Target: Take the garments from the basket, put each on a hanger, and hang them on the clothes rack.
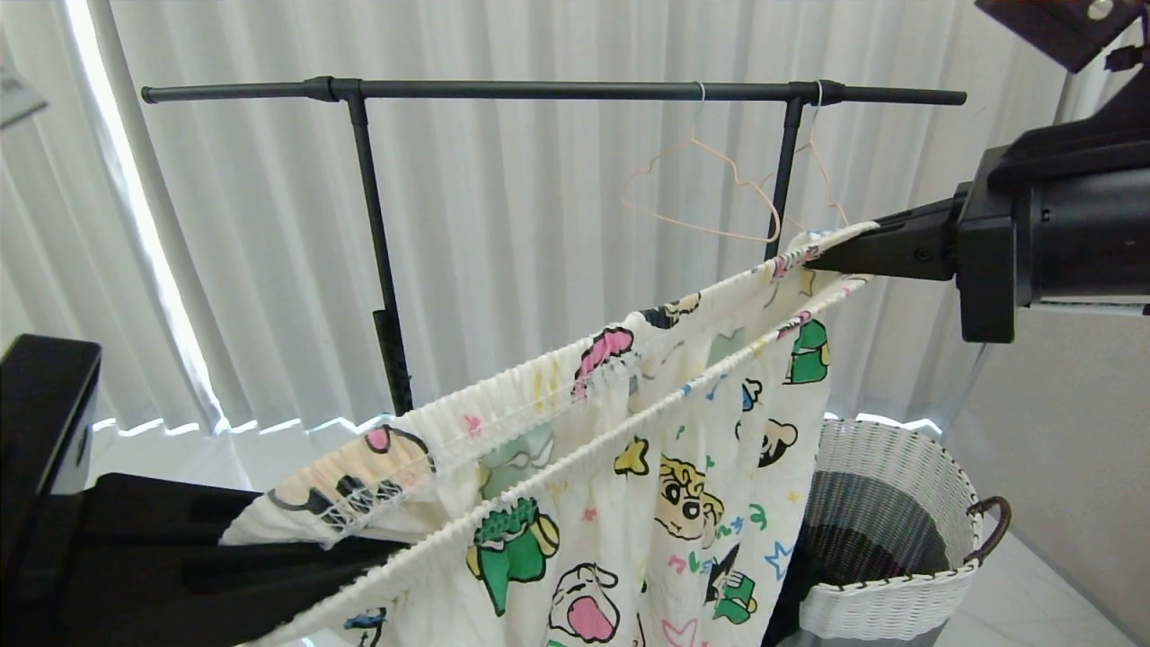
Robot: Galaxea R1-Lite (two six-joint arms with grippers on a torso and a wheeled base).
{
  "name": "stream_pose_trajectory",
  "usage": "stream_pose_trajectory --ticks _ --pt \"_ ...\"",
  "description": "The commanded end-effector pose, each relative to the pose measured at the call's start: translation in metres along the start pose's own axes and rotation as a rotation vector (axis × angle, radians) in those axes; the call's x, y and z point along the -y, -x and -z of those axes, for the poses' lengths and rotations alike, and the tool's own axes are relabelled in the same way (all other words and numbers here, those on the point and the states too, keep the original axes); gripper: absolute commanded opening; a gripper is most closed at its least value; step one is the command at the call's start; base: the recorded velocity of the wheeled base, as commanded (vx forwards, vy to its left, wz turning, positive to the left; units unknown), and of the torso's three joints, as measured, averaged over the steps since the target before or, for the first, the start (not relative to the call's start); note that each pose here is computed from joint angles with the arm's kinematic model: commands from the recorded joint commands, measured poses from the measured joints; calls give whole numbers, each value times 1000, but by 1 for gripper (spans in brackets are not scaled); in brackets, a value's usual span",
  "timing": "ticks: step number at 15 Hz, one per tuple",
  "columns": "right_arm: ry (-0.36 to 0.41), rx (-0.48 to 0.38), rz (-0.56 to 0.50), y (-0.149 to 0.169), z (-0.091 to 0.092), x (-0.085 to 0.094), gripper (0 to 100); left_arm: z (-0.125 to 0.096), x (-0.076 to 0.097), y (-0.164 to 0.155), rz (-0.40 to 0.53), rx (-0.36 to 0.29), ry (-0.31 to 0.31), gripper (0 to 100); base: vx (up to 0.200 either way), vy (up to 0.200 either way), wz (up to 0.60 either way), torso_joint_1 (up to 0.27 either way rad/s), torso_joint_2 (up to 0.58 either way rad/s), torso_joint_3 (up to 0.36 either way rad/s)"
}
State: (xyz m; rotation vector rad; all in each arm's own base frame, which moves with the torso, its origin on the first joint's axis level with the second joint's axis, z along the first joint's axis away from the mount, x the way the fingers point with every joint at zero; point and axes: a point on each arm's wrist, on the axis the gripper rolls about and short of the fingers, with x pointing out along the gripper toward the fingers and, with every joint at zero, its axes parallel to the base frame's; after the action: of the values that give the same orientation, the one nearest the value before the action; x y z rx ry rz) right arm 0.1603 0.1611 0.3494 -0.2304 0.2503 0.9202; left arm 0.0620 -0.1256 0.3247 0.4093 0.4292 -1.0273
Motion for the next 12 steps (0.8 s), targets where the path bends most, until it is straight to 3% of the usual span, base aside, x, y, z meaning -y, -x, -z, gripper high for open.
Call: stream_pose_trajectory --ticks 1,2,5,8,10,12 --pt "-2 -8 2 6 1 -1 0 0 0 -3 -2 -9 -1 0 0 0 0 0 0 0" --pt "-5 -24 8 16 2 -1 0 0 -1 -4 -20 -15 2 0 0 0 0 0 0 0" --pt "-14 -72 59 63 10 -6 0 -4 -22 -18 -196 -65 59 0 0 0 0 0 0 0" --pt "-12 -78 60 98 17 -12 0 -24 -36 -44 -247 -33 95 0 0 0 0 0 0 0" --pt "-9 -65 63 106 17 -13 0 -38 -44 -55 -275 7 107 0 0 0 0 0 0 0" --pt "-10 -65 66 107 18 -13 0 -42 -47 -62 -280 3 110 0 0 0 0 0 0 0"
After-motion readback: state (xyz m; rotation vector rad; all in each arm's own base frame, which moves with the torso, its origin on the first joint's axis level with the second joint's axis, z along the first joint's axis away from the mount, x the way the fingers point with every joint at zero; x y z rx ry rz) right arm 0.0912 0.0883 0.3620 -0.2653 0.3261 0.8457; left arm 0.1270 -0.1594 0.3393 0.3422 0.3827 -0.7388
